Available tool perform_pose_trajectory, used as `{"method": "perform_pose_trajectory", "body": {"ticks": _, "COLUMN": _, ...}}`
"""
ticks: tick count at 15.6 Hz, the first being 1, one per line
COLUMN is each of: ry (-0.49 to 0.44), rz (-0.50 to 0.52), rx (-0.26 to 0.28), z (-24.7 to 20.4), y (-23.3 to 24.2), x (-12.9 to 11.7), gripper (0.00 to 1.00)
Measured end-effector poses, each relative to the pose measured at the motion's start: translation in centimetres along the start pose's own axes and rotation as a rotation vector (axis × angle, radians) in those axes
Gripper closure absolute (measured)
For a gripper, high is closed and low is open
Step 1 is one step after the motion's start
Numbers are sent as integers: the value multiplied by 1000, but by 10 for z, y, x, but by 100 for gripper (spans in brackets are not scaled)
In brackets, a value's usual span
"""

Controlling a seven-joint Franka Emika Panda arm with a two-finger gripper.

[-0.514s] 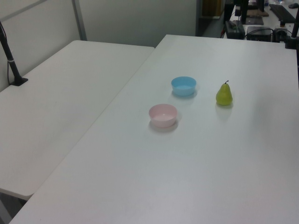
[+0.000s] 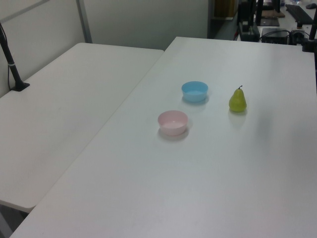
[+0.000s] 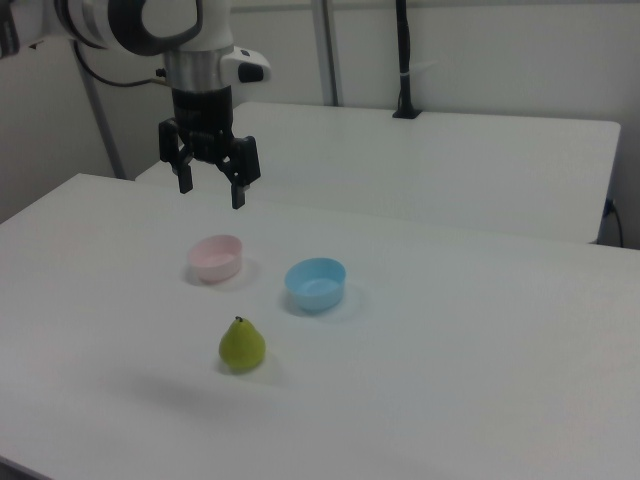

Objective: Place the pear in the bowl

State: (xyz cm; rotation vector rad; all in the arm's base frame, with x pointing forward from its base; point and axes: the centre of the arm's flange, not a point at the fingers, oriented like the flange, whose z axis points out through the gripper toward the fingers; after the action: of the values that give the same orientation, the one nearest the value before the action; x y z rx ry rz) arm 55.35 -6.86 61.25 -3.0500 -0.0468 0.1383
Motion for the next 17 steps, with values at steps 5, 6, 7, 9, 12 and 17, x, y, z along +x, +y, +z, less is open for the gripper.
{"method": "perform_pose_trajectory", "body": {"ticks": 5, "ry": 0, "rz": -10, "rx": -2, "z": 4, "y": -1, "x": 4, "gripper": 0}}
{"method": "perform_pose_trajectory", "body": {"ticks": 6, "ry": 5, "rz": -29, "rx": -6, "z": 11, "y": -7, "x": 12, "gripper": 0}}
{"method": "perform_pose_trajectory", "body": {"ticks": 7, "ry": 6, "rz": -40, "rx": -10, "z": 20, "y": -12, "x": 19, "gripper": 0}}
{"method": "perform_pose_trajectory", "body": {"ticks": 9, "ry": 5, "rz": -71, "rx": -29, "z": 46, "y": -18, "x": 35, "gripper": 0}}
{"method": "perform_pose_trajectory", "body": {"ticks": 12, "ry": -26, "rz": -134, "rx": -121, "z": 119, "y": -23, "x": 71, "gripper": 0}}
{"method": "perform_pose_trajectory", "body": {"ticks": 17, "ry": -104, "rz": -232, "rx": -192, "z": 199, "y": -29, "x": 89, "gripper": 0}}
